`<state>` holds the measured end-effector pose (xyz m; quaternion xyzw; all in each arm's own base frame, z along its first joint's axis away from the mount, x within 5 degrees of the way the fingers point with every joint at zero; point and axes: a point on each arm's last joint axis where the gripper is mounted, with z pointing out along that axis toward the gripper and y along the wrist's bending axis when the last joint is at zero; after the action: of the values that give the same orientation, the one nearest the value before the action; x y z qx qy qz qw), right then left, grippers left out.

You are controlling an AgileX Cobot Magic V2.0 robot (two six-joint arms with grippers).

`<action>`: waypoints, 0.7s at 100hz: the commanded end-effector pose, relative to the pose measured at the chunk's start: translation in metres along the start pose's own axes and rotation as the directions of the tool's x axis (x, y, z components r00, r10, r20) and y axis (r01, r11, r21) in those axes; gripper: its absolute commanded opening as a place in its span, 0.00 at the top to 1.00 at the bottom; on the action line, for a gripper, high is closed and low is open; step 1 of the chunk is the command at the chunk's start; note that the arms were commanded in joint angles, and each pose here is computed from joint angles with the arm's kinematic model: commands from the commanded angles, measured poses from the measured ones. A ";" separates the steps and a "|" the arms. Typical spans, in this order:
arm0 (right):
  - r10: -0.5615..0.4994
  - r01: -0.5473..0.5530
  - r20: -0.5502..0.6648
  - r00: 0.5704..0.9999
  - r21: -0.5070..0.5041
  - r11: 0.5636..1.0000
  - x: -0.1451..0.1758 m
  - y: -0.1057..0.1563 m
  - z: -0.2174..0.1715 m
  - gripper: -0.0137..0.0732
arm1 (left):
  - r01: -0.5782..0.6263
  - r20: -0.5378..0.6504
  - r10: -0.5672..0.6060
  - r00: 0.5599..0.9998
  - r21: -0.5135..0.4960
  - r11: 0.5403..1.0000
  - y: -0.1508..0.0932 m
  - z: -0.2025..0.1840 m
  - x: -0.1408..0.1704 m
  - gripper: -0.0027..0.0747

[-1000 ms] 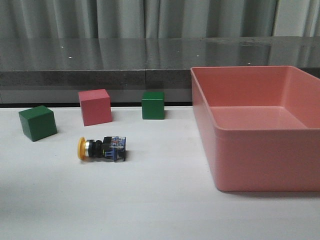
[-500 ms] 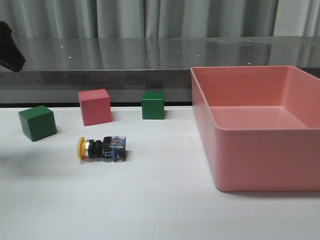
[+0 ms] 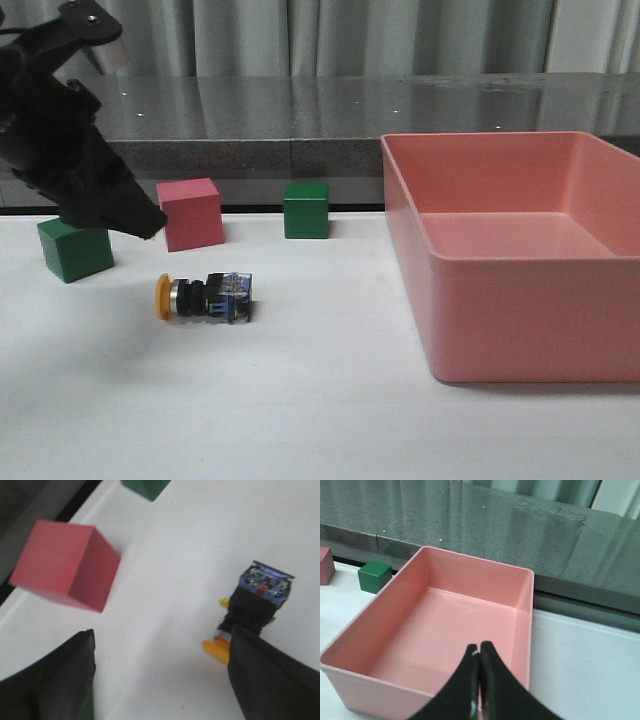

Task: Place and stand button with both arms
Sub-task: 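Lower the left gripper onto the lying button and grasp its blue base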

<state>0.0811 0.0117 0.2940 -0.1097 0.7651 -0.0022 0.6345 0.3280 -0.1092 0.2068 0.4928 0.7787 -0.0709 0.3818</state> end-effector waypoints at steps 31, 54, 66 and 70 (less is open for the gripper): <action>-0.005 0.003 0.082 0.997 0.028 1.000 -0.013 -0.003 -0.002 0.91 | -0.109 0.238 0.070 0.969 0.157 0.982 -0.002 0.034 0.003 0.28; -0.005 0.003 0.082 0.997 0.028 1.000 -0.013 -0.003 -0.002 0.91 | -0.090 0.217 0.041 0.975 0.221 0.971 -0.008 0.052 0.017 0.28; -0.005 0.003 0.081 0.997 0.027 1.000 -0.013 -0.003 -0.002 0.91 | -0.087 0.209 0.038 0.977 0.230 0.969 -0.009 0.055 0.020 0.28; -0.005 0.003 0.082 0.997 0.028 1.000 -0.013 -0.003 -0.002 0.91 | -0.086 0.207 0.038 0.978 0.232 0.969 -0.009 0.056 0.021 0.28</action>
<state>0.0810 0.0117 0.2936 -0.1102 0.7668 -0.0020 0.6324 0.3413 -0.1230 0.1304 0.5583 0.7213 -0.1882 0.3642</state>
